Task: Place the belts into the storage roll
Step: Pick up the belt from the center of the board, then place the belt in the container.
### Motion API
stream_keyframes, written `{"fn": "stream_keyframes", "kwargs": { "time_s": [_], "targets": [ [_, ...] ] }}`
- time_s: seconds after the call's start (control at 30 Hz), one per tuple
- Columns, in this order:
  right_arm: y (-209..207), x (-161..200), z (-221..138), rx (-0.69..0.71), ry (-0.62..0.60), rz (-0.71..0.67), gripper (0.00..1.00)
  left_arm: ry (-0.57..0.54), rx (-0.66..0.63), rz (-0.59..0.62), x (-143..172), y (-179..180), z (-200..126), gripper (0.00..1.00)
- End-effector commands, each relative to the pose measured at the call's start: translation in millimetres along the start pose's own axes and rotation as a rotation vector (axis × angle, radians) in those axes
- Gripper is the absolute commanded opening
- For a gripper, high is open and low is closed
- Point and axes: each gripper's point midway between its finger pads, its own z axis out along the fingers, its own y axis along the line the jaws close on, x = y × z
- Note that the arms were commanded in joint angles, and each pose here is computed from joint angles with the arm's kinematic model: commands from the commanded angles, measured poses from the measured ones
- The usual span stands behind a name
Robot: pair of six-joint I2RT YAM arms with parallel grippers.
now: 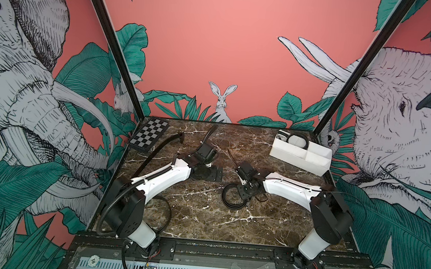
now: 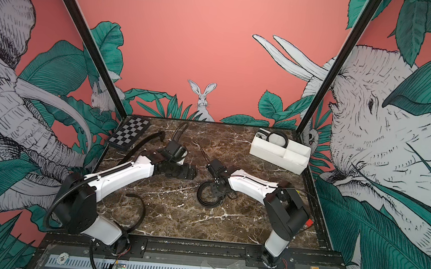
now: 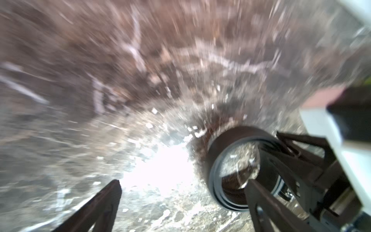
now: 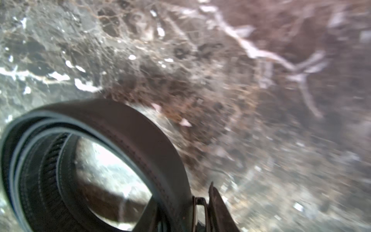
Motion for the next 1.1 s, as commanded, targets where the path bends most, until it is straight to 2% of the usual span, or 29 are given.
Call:
{"fn": "stream_keyframes", "kwargs": {
  "time_s": [0.0,0.13,0.3,0.47,0.8,0.97,1.0,1.07],
  "targets": [
    [-20,-9,-24,0.052,-0.091,-0.028,0.0,0.043,-0.064,-0.025,20,24,2,0.99],
    [-56,-14,-49,0.121,-0.133,0.02,0.0,0.068,-0.08,-0.035,34,34,12,0.99],
    [-116,-38,-97,0.225,-0.28,0.039,0.0,0.073,-0.074,-0.046,39,38,24,0.99],
    [-171,-73,-126,0.369,-0.407,0.002,0.0,0.09,-0.076,-0.035,40,38,30,0.99],
    [-275,-139,-133,0.575,-0.555,0.011,0.0,0.109,-0.079,-0.031,47,41,34,0.99],
    [-319,-156,-146,0.642,-0.647,0.04,0.0,0.122,-0.084,-0.033,50,43,39,0.99],
    [-326,-158,-136,0.636,-0.645,0.035,0.0,0.124,-0.082,-0.032,50,42,39,0.99],
    [-336,-165,-137,0.65,-0.666,0.024,0.0,0.128,-0.08,-0.032,49,41,41,0.99]
  ]
}}
